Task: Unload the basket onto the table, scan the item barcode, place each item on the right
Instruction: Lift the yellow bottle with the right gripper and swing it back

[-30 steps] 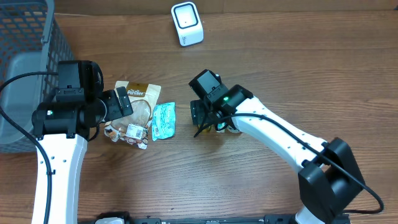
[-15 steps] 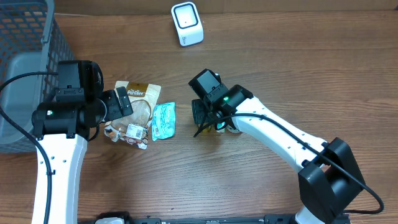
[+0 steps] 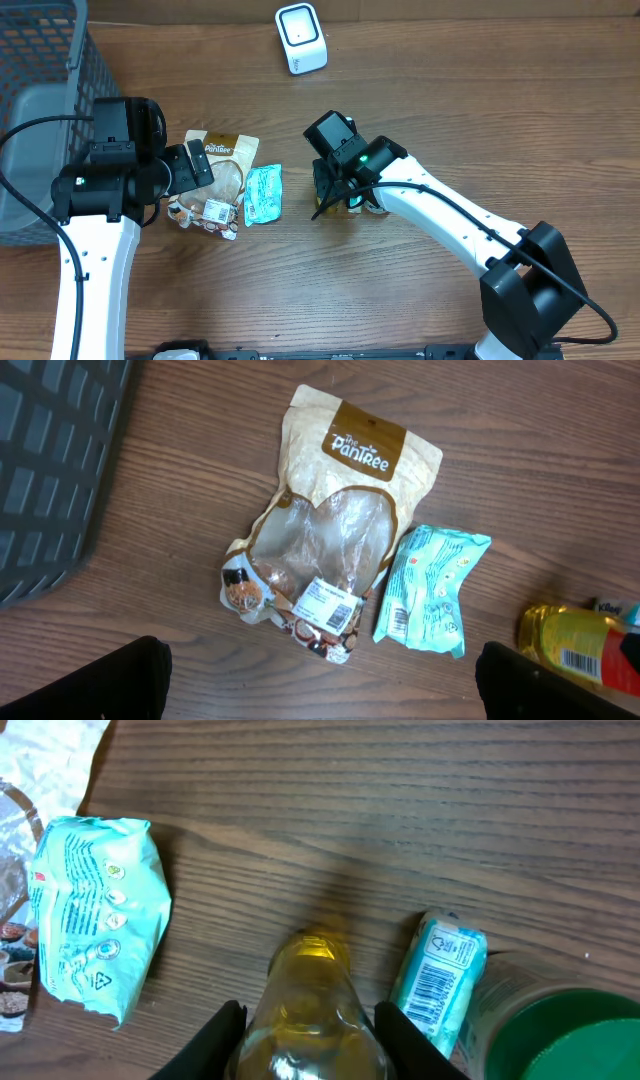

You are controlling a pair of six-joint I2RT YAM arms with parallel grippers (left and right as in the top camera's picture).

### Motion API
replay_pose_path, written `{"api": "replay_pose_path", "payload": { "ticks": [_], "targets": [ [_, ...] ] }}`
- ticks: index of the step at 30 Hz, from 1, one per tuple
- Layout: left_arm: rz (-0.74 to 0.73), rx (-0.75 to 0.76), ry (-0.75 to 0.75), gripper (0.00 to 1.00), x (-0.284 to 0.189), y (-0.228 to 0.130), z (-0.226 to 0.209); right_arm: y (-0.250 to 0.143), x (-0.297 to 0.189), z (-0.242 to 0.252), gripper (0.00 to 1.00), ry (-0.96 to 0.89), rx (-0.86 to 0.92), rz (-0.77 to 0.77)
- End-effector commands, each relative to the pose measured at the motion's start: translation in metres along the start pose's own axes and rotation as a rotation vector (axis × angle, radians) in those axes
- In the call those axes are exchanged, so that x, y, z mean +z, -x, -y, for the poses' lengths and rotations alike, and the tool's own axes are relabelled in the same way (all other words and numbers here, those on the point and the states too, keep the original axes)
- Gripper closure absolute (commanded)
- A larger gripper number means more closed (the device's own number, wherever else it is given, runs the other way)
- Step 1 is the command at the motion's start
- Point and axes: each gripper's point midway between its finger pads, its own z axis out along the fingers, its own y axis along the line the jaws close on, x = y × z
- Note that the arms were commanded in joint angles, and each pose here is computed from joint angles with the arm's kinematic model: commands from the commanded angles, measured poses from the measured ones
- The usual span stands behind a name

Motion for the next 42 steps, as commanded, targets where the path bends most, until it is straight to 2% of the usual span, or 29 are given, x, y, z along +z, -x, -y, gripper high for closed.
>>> {"api": "replay_pose_path", "payload": {
  "ticks": [1, 11, 16, 20, 24, 30, 42],
  "targets": [
    [0.009, 0.015, 0.001, 0.00, -0.002, 0.003, 0.002, 0.022, -0.028, -0.013, 0.71, 0.053, 0.002, 0.080],
    [0.009, 0.015, 0.001, 0.00, -0.002, 0.003, 0.002, 0.065, -0.120, -0.024, 0.71, 0.277, 0.056, 0.235],
    [0.009, 0.015, 0.001, 0.00, -0.002, 0.003, 0.002, 0.079, -0.159, -0.017, 0.75, 0.559, 0.174, 0.191],
    [0.009, 0.015, 0.001, 0.00, -0.002, 0.003, 0.002, 0.084, -0.194, -0.019, 0.75, 0.865, 0.160, 0.122],
    [0.009, 0.015, 0.000, 0.01, -0.002, 0.003, 0.002, 0.080, -0.225, -0.015, 0.74, 1.070, 0.122, 0.071],
    [0.009, 0.015, 0.001, 0.00, -0.002, 0.003, 0.002, 0.072, -0.240, -0.019, 0.74, 1.172, 0.045, 0.054],
    [0.009, 0.015, 0.001, 0.01, -0.002, 0.003, 0.002, 0.069, -0.244, -0.021, 0.71, 1.194, 0.039, 0.039]
  ]
}}
